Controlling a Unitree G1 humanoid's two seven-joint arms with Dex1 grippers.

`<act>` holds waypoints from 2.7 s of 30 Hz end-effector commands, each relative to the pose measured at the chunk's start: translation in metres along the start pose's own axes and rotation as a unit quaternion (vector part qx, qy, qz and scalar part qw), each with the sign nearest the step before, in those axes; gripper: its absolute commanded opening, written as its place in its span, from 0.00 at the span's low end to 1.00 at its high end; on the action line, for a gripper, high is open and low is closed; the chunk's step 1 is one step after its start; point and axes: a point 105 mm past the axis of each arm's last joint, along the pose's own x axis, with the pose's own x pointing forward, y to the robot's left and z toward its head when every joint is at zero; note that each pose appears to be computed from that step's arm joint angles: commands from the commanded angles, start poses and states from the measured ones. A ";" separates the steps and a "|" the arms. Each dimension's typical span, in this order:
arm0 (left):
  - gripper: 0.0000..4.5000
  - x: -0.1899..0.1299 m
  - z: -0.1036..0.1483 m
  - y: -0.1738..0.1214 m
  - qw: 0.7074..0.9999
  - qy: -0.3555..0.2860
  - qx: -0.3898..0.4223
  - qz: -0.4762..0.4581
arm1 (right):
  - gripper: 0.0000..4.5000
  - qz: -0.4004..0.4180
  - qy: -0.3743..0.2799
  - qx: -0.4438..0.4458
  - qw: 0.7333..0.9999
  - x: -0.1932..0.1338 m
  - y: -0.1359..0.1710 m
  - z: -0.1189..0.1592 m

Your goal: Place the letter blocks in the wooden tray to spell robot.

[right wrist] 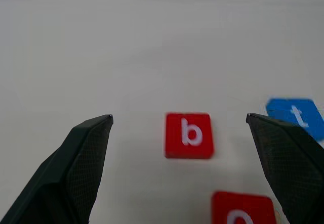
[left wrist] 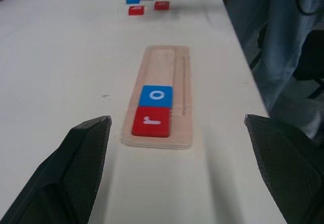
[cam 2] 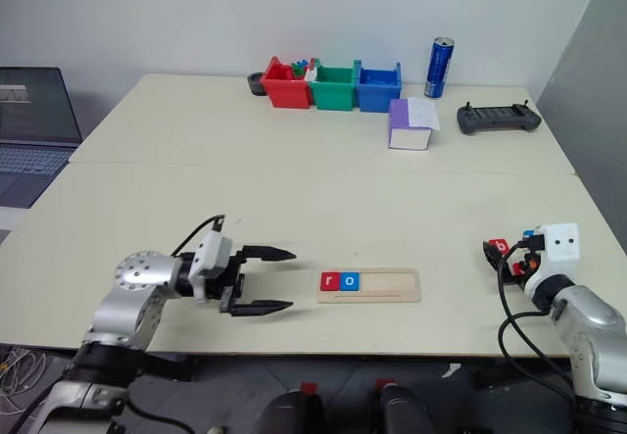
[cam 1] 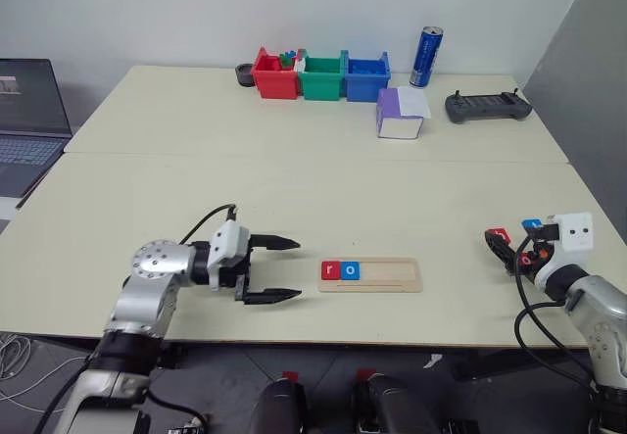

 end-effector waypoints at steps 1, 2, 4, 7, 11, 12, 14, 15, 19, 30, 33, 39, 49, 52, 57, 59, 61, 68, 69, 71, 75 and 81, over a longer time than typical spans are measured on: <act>0.99 -0.016 0.017 0.003 0.999 -0.015 0.036 0.020 | 1.00 -0.019 -0.043 0.002 0.999 0.002 -0.006 0.017; 0.99 -0.021 0.017 0.003 0.999 -0.011 0.035 0.023 | 1.00 -0.023 -0.044 0.003 0.999 0.003 -0.008 0.017; 0.99 -0.030 0.016 0.000 0.999 -0.015 0.029 0.024 | 1.00 -0.036 -0.043 0.003 0.998 0.005 -0.013 0.016; 0.99 -0.041 0.008 0.003 0.999 0.001 0.031 0.040 | 1.00 -0.040 -0.037 0.007 0.998 0.009 -0.016 0.012; 0.99 -0.049 0.003 0.006 0.998 0.005 0.040 0.047 | 1.00 -0.036 -0.034 0.012 0.999 0.012 -0.013 0.009; 0.99 -0.050 0.002 0.007 0.998 0.008 0.042 0.046 | 1.00 -0.035 -0.034 0.015 0.999 0.013 -0.013 0.009; 0.99 -0.051 0.001 0.006 0.998 0.009 0.043 0.034 | 1.00 -0.032 -0.033 0.016 0.999 0.014 -0.012 0.008; 0.99 -0.052 0.001 0.005 0.999 0.007 0.045 0.030 | 1.00 -0.031 -0.032 0.015 0.999 0.015 -0.012 0.008; 0.99 -0.059 0.000 0.006 0.998 0.016 0.044 0.033 | 1.00 -0.010 -0.030 0.021 0.999 0.016 -0.006 0.008; 0.99 -0.067 0.005 0.014 0.998 0.022 0.053 0.038 | 1.00 -0.007 -0.005 0.003 1.000 0.023 0.005 0.006; 0.99 -0.066 0.005 0.016 0.998 0.023 0.055 0.037 | 1.00 -0.012 0.006 0.005 1.000 0.025 0.004 0.003; 1.00 -0.065 0.007 0.019 0.997 0.024 0.057 0.037 | 0.96 0.013 0.042 0.022 0.999 0.029 0.017 -0.011; 1.00 -0.065 0.009 0.027 0.997 0.021 0.051 0.045 | 0.32 -0.001 -0.032 0.050 0.998 0.018 0.032 0.014; 1.00 -0.064 0.009 0.029 0.998 0.024 0.050 0.043 | 0.33 -0.014 -0.058 0.051 0.997 0.007 0.044 0.024; 1.00 -0.063 0.009 0.034 0.998 0.032 0.049 0.038 | 0.33 -0.014 -0.013 0.036 0.999 -0.011 0.070 0.004; 1.00 -0.063 0.010 0.036 0.998 0.033 0.050 0.037 | 0.33 -0.018 0.013 0.043 0.999 -0.018 0.075 -0.010; 1.00 -0.063 0.010 0.038 0.998 0.034 0.050 0.036 | 0.33 -0.015 0.029 0.047 0.998 -0.022 0.080 -0.019; 1.00 -0.060 0.010 0.040 0.997 0.042 0.052 0.025 | 0.40 -0.001 0.069 0.049 0.996 -0.021 0.091 -0.033; 1.00 -0.060 0.010 0.040 0.997 0.041 0.053 0.024 | 0.49 0.002 0.071 0.051 0.996 -0.022 0.092 -0.033; 1.00 -0.060 0.010 0.040 0.997 0.042 0.052 0.024 | 0.63 0.010 0.074 0.049 0.996 -0.023 0.094 -0.033; 1.00 -0.062 0.006 0.038 0.998 0.045 0.048 0.026 | 0.96 0.016 0.067 0.024 0.997 -0.023 0.084 -0.023; 1.00 -0.065 0.006 0.037 0.997 0.045 0.050 0.031 | 0.99 0.122 0.052 -0.082 0.988 -0.029 0.052 0.016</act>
